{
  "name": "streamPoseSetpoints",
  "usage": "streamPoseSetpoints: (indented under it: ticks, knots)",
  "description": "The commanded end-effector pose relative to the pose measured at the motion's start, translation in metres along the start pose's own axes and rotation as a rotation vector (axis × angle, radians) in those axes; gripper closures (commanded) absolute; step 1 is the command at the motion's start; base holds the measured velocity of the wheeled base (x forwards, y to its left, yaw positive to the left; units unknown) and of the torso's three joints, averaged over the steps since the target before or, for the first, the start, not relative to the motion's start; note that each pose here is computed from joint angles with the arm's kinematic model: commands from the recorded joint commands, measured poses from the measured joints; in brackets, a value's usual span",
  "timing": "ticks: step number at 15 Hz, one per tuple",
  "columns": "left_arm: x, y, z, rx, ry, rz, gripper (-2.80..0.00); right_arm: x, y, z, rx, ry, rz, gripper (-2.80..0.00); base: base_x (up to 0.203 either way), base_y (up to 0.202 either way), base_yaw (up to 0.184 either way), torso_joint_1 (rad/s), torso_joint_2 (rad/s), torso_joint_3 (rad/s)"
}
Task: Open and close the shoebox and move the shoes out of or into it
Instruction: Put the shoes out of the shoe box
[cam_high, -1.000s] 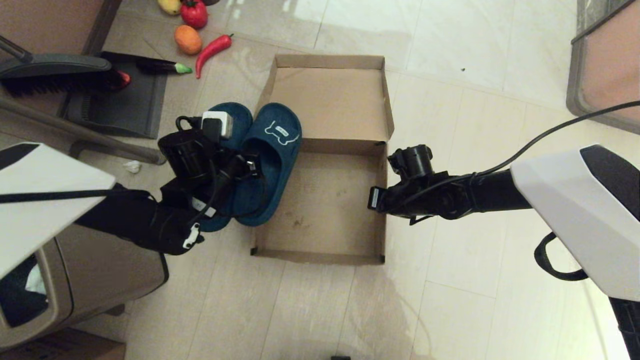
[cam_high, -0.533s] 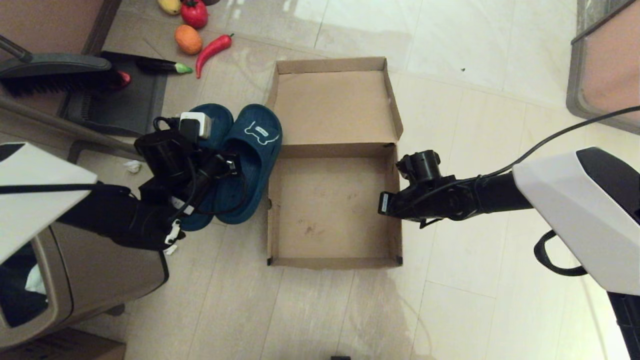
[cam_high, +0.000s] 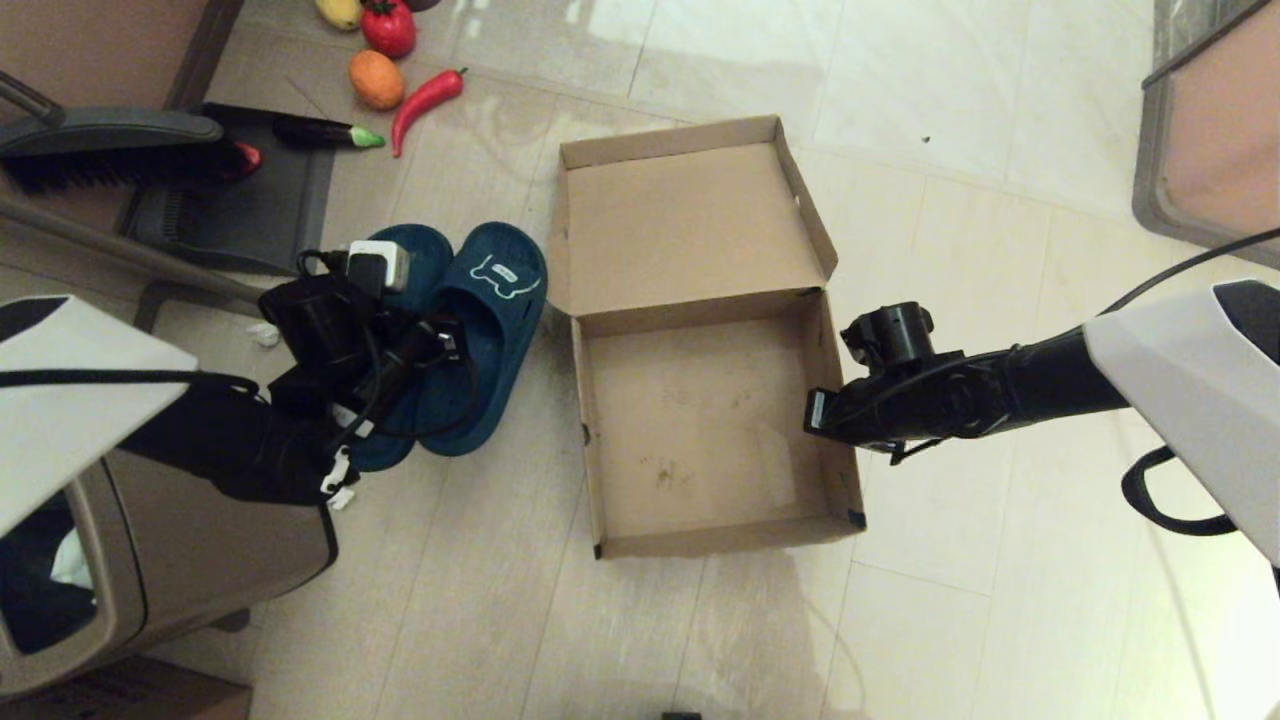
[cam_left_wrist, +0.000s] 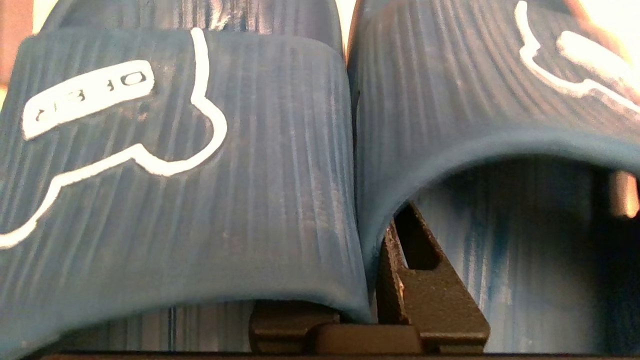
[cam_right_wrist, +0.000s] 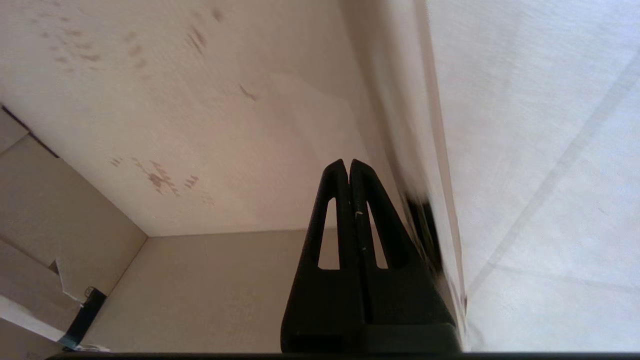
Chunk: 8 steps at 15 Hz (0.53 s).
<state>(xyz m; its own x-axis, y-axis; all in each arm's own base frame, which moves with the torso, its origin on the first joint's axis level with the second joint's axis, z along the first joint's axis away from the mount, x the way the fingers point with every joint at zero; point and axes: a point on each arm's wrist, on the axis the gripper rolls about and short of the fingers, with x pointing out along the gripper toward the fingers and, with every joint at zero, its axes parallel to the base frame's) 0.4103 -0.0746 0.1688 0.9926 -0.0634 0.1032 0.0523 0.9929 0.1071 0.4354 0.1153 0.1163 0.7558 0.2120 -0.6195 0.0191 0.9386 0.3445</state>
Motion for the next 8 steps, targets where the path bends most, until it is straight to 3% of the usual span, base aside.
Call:
streamPoseSetpoints:
  ticks: [1,4,8]
  knots:
    - [0.008,0.008,-0.028,0.008,0.053,0.026,0.0,-0.009,-0.005,0.002,0.01,-0.004,-0.008,0.0,0.0,0.0,0.0,0.0,0.0,0.0]
    - [0.016,0.018,-0.065,0.013,0.077,0.055,0.0,-0.016,-0.009,0.0,0.014,0.003,-0.019,0.0,0.0,0.0,0.0,0.0,0.0,0.0]
    - [0.022,0.014,-0.101,0.005,0.098,0.056,0.0,-0.018,-0.011,0.0,0.013,0.005,-0.022,0.0,0.0,0.0,0.0,0.0,0.0,0.0]
